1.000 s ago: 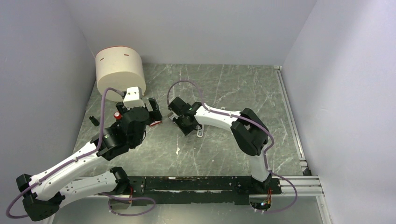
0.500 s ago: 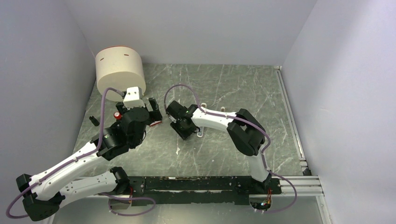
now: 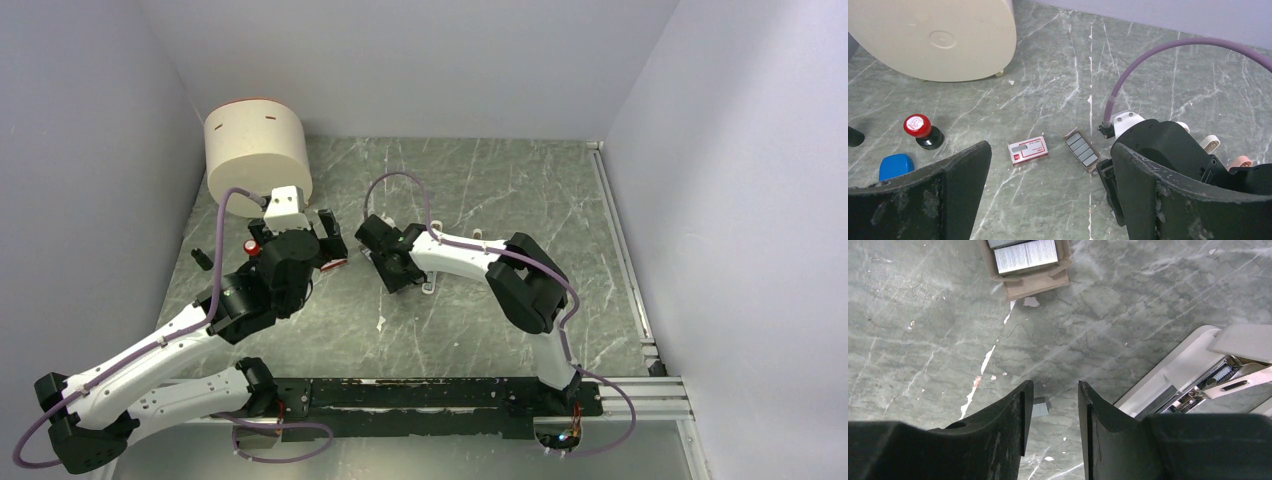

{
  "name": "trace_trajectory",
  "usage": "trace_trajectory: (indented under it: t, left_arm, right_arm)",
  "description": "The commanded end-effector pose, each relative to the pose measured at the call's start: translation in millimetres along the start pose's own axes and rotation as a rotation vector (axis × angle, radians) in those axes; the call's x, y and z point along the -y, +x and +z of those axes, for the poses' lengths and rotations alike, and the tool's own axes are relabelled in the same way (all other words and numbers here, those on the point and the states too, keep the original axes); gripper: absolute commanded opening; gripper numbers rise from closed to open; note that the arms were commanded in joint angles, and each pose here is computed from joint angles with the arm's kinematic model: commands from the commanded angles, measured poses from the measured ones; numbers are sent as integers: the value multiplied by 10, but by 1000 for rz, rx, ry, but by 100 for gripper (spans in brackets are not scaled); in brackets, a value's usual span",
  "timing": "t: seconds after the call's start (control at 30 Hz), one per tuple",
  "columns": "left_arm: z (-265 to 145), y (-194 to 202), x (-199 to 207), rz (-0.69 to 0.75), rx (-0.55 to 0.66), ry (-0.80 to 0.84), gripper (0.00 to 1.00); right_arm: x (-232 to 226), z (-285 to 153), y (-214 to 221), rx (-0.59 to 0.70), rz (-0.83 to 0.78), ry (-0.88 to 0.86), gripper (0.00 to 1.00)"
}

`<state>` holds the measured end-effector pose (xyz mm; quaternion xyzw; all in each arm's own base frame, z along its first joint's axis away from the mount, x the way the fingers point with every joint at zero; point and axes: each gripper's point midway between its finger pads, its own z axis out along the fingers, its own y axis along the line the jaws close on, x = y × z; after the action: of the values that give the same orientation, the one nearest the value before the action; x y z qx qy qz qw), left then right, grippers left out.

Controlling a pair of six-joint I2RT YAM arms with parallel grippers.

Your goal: Load the staples into the stapler

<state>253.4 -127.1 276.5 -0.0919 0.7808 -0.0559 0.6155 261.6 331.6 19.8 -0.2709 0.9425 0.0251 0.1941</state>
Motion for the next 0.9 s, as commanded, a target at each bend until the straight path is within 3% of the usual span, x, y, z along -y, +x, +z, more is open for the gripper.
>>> trace_trajectory:
  t: [0.0, 0.87]
  left_arm:
    - [-1, -15, -27, -15, 9, -10, 95]
    - [25, 9, 9, -4, 1, -8, 95]
  right_arm:
    - [6, 67, -24, 10, 44, 33, 41]
    - [67, -26, 475, -96, 26, 79, 43]
